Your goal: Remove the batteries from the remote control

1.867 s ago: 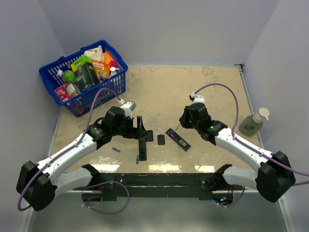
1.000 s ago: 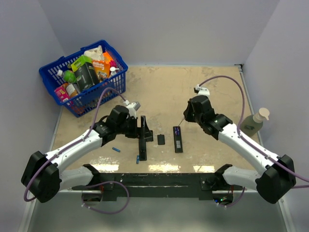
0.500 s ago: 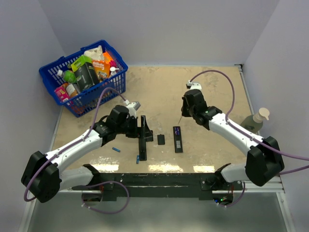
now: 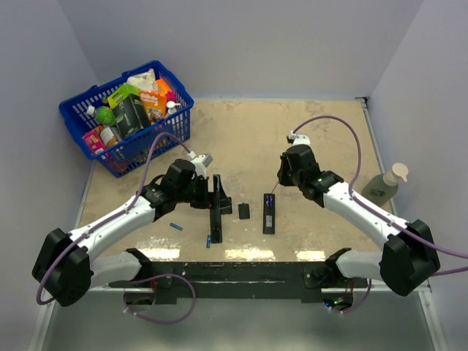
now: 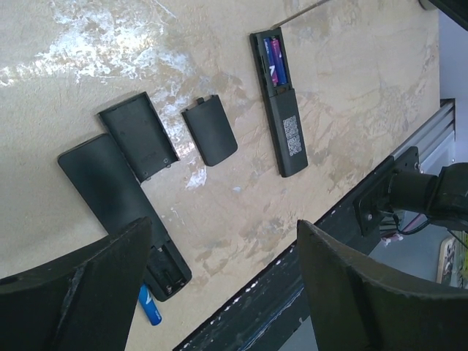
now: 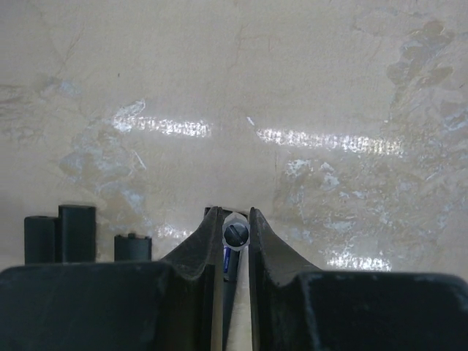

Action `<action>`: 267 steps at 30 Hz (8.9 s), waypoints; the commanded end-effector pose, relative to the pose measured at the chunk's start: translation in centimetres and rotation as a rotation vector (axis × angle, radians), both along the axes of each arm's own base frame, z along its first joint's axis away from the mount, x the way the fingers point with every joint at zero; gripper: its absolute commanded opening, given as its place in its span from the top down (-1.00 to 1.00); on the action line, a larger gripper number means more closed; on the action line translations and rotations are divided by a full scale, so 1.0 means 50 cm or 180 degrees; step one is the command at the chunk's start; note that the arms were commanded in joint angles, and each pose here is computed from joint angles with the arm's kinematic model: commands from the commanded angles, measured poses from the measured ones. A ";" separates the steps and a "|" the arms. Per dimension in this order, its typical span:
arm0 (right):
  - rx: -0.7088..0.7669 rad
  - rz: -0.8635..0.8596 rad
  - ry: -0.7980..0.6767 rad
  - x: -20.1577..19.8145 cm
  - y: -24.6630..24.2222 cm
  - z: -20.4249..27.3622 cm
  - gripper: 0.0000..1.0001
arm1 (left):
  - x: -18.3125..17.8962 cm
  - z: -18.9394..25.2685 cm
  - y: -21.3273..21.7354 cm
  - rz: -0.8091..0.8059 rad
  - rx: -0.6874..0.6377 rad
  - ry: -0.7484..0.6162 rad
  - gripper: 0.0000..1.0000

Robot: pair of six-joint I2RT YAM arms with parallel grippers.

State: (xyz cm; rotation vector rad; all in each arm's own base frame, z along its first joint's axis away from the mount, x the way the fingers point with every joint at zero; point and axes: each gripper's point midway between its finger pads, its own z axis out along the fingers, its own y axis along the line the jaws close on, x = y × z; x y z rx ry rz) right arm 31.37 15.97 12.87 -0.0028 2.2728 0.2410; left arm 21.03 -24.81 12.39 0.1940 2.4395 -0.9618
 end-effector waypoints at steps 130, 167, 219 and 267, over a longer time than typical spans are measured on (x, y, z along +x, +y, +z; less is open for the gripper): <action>0.1268 0.0141 -0.0873 -0.151 0.021 -0.036 1.00 | 0.116 -0.213 -0.223 -0.0658 -0.0578 0.0811 0.60; 0.1368 0.0508 -0.1328 -0.093 0.089 0.063 1.00 | 0.080 -0.234 -0.208 -0.0643 -0.0519 0.0913 1.00; 0.0588 0.0700 -0.0928 -0.094 0.071 0.093 1.00 | 0.135 -0.176 -0.217 -0.0549 -0.0461 0.0603 0.53; 0.0454 0.0738 -0.0651 -0.088 0.084 -0.012 1.00 | 0.092 -0.204 -0.220 -0.0595 -0.0568 0.0784 0.60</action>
